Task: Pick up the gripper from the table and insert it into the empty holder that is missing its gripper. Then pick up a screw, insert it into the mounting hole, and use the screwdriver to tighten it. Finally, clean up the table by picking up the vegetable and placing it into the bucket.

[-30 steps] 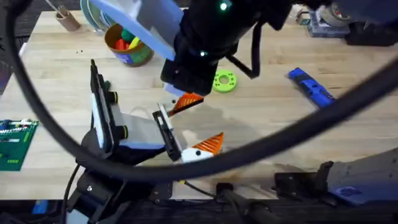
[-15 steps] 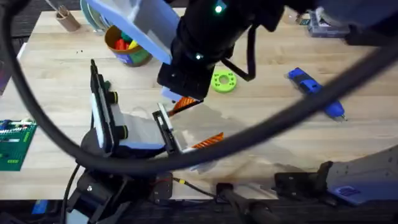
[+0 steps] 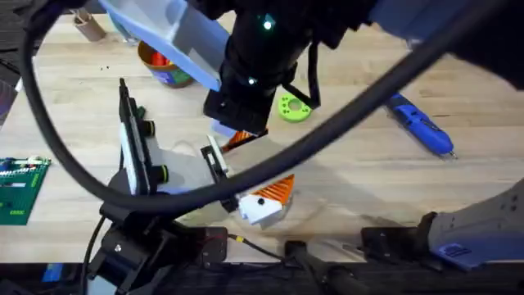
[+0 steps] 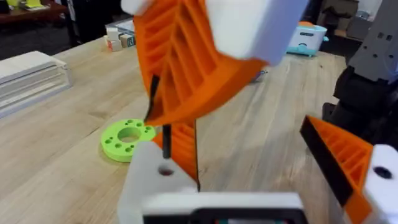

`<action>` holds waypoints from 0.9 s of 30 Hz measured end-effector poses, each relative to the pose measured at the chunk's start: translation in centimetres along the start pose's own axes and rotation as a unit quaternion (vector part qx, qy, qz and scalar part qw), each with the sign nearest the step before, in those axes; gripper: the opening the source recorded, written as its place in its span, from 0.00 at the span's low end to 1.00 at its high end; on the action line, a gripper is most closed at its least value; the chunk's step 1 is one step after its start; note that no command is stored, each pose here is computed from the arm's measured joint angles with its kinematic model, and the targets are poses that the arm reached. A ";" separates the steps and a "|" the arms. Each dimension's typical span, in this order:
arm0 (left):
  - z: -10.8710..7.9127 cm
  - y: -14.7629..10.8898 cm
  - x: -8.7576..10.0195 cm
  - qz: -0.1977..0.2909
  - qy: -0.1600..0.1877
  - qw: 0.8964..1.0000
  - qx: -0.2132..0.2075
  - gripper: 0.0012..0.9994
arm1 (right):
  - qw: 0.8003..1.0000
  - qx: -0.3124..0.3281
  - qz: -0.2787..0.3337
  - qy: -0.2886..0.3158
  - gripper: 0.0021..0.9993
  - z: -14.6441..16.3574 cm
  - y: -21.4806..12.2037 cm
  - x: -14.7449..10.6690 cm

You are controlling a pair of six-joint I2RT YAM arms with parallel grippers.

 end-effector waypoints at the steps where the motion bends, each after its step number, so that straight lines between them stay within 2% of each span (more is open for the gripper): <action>1: 0.0 0.0 0.0 0.000 0.000 1.000 0.000 0.99 | 1.000 0.000 0.000 0.000 0.01 0.0 0.0 0.0; 10: 0.0 0.0 0.0 0.000 0.000 1.000 0.000 0.99 | 1.000 0.005 0.016 0.001 0.01 -0.1 1.1 -0.1; 13: 0.0 0.0 -0.1 0.003 -0.014 1.000 0.000 0.99 | 1.000 0.006 0.022 0.002 0.01 -0.2 1.8 0.1; 27: 0.0 0.0 -0.1 0.003 -0.015 1.000 -0.001 0.99 | 1.000 0.006 0.021 0.002 0.01 -0.2 1.8 0.1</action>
Point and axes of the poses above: each hand's point on the last joint's axis, 136 mm out from that joint toward the fingers, its own y axis out along the fingers, its own z axis along the line the jaws close on, x = y × z, the point moved 5 cm from there along -y, back along the fingers, and after that the axes turned 2 degrees about -y, right-handed, at the moved point
